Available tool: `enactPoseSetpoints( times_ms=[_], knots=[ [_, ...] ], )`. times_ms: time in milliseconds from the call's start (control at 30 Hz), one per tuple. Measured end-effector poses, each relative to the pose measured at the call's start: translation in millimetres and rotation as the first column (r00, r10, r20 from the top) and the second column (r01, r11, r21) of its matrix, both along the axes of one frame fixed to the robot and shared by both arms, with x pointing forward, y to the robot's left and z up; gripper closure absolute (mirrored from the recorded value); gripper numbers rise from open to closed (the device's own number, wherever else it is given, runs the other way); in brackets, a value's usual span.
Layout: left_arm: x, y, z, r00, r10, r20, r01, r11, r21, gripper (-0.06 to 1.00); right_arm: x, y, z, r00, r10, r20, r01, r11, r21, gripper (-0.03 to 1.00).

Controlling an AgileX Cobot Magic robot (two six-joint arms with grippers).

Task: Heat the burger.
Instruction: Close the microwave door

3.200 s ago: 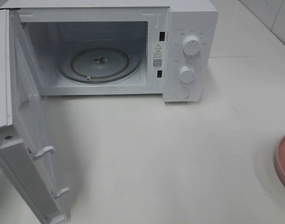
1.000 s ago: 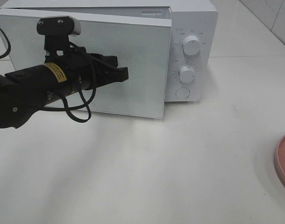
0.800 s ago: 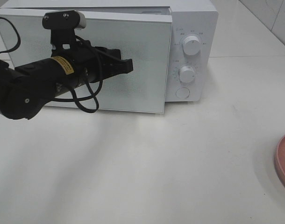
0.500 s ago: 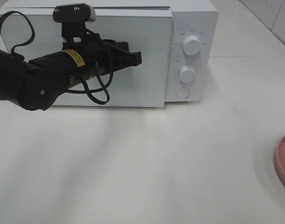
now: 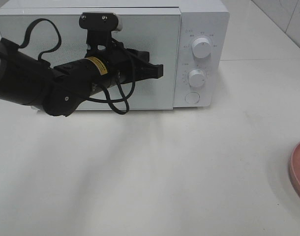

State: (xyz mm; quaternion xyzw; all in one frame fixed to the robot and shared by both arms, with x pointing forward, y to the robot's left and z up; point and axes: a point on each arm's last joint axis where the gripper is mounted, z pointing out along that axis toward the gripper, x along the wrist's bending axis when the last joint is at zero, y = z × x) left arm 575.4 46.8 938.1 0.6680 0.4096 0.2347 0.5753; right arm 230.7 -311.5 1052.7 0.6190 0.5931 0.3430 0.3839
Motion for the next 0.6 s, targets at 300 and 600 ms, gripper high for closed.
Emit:
enactPoseSetpoints(
  times_ms=[300,600],
  knots=[
    [6.4,-3.0,-3.2,1.0,0.023,-0.001,-0.023,0.999,0.028,0.94,0.0,0.0,0.0,1.0,0.0,0.0,0.0,1.0,0.0,0.2],
    [-3.2,-13.2,1.8,0.995,-0.007,-0.095,0.015,0.997,0.081,0.94,0.0,0.0,0.0,1.0,0.0,0.0,0.0,1.0,0.0,0.2]
  ],
)
